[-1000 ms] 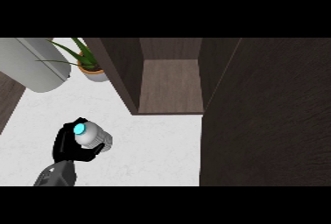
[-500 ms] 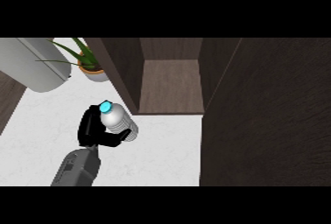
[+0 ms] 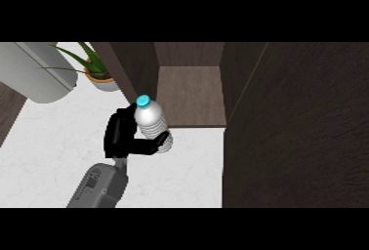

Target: Pick up the bottled water, place it into the cabinet and close the cabinet

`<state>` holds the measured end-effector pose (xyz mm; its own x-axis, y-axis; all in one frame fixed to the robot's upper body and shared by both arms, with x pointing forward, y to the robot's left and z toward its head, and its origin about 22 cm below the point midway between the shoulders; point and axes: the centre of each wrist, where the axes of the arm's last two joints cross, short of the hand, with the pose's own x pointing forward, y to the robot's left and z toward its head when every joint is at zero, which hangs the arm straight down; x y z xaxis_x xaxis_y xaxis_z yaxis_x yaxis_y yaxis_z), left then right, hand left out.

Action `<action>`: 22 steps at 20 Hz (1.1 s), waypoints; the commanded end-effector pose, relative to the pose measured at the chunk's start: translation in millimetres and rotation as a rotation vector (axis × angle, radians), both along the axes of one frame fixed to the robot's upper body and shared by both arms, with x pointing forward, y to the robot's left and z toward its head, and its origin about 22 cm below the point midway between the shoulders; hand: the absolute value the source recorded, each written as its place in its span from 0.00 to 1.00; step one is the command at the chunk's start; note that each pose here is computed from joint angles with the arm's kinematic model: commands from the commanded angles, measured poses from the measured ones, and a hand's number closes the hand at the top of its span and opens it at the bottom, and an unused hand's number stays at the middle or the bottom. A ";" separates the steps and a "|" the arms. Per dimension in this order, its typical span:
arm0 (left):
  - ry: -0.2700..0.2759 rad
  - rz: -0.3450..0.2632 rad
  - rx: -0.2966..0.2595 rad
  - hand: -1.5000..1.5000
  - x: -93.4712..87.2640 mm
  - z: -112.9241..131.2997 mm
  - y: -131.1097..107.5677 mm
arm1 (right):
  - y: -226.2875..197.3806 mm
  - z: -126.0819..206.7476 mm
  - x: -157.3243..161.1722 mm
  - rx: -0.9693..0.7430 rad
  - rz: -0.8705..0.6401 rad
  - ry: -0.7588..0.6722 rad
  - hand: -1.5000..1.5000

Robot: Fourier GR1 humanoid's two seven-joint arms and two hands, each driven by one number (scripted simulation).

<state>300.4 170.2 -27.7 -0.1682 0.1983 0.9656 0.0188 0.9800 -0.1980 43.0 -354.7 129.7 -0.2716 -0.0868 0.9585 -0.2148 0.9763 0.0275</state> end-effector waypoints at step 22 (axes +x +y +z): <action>0.069 0.166 0.217 1.00 52.2 48.8 -54.1 | 15.0 12.4 11.1 0.097 0.105 -0.069 0.00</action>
